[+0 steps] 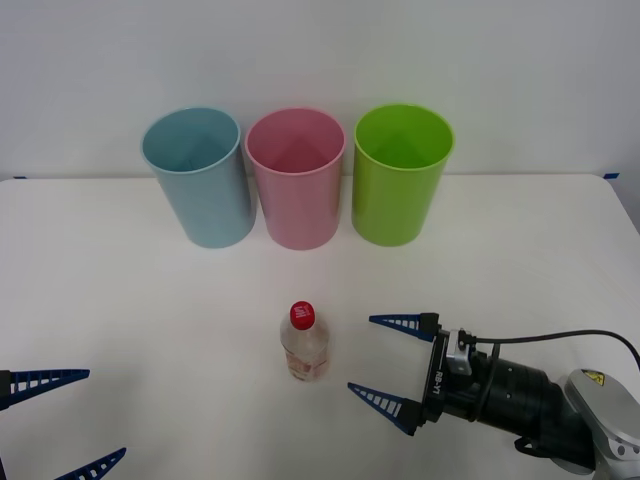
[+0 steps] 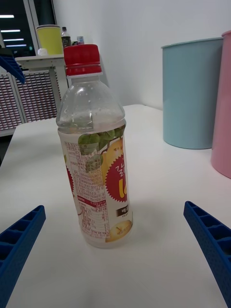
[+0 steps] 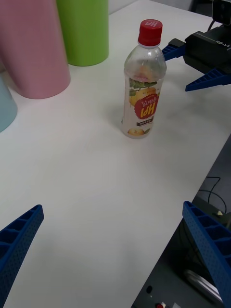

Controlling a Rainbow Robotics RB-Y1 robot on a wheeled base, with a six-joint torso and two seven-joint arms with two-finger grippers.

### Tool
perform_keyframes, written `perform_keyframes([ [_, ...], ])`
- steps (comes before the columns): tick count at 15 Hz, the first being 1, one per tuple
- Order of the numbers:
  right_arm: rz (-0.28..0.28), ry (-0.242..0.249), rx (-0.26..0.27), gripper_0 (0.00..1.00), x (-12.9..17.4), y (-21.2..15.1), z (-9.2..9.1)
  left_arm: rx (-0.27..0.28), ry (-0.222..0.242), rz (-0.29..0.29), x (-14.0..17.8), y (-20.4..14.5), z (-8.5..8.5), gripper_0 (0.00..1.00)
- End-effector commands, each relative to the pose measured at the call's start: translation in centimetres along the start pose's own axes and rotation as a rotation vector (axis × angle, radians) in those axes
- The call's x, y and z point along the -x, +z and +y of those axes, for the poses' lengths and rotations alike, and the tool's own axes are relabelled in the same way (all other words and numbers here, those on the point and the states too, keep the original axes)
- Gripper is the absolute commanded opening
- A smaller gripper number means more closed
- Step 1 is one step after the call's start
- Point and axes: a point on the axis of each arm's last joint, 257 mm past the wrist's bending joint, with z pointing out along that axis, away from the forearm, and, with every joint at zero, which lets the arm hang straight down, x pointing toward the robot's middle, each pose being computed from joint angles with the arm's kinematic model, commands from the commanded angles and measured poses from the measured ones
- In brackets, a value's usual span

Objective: Put cans in the blue bin and PET bottles in the pink bin and trash in the green bin.

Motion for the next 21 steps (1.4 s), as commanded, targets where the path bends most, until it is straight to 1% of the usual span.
perform_keyframes([
  [1, 0.0, 0.0, 0.0, 1.0, 0.0, 0.0, 0.0, 0.0, 0.0, 0.0, -0.01, 0.0, 0.0, 1.0],
  [19, 0.0, 0.0, 0.0, 1.0, 0.0, 0.0, 0.0, 0.0, 0.0, 0.0, -0.01, 0.0, 0.0, 1.0],
  [20, -0.014, 0.014, -0.004, 1.0, 0.02, 0.21, 0.47, 0.0, 0.0, 0.0, -0.01, 0.0, 0.0, 1.0],
  [21, -0.019, 0.017, -0.003, 1.0, 0.07, 0.29, 0.57, 0.0, 0.0, 0.0, -0.01, 0.0, 0.0, 1.0],
])
